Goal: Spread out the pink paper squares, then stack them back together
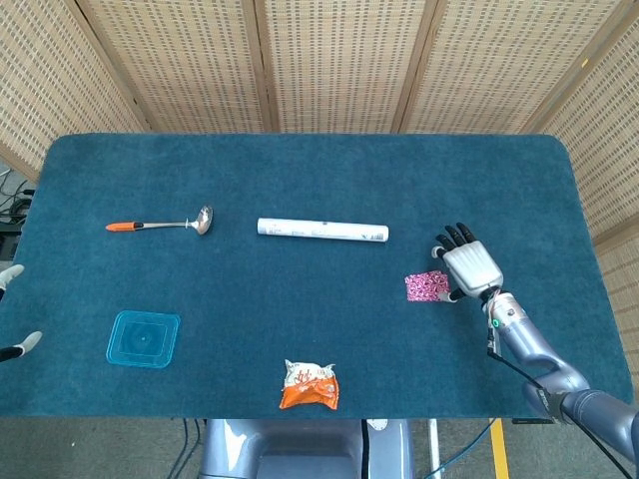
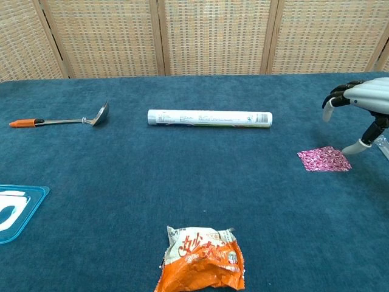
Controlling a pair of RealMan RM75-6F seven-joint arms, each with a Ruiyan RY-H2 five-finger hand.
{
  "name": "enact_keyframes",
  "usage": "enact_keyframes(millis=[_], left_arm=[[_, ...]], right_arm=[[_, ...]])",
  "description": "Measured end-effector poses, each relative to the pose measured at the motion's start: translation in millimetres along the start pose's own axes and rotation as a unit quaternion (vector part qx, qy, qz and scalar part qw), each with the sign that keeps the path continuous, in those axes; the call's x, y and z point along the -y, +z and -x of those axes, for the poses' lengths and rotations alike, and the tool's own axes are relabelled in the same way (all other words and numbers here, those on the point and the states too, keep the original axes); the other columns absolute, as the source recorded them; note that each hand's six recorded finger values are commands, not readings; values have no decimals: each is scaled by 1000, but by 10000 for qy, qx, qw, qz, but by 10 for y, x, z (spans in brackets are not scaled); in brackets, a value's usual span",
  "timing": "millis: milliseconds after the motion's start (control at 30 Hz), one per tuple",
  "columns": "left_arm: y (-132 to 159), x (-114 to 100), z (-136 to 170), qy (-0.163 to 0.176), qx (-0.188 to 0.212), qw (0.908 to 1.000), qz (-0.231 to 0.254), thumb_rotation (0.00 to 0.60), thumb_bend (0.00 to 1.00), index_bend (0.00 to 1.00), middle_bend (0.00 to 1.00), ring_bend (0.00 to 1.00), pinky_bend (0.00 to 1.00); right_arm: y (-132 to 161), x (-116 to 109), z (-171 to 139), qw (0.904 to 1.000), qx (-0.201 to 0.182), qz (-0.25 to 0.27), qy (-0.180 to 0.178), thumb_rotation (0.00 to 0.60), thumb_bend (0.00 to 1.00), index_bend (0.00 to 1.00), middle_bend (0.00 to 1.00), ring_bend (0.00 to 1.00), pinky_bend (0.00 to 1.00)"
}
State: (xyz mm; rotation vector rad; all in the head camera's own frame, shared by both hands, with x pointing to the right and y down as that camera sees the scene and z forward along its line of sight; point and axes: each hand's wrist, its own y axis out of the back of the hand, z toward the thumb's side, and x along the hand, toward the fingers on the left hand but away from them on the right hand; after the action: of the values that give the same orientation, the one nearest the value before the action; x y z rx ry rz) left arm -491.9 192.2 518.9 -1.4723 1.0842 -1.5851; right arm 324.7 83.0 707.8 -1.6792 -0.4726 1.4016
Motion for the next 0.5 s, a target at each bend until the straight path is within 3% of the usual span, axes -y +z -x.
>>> enact_keyframes(millis=[233,500], left_arm=[[-10,-1,0,88,-44,9999,-38,600,121,148,0,0,0],[16,59,36,28,12,10000,-41,600,121,148,0,0,0]], right_arm=[[-102,-230,-245,9976,281,478,-410,600,230,291,207,0,0],[-340,-393,-737,9883,925,853,-862,600,362,290,217,0,0]])
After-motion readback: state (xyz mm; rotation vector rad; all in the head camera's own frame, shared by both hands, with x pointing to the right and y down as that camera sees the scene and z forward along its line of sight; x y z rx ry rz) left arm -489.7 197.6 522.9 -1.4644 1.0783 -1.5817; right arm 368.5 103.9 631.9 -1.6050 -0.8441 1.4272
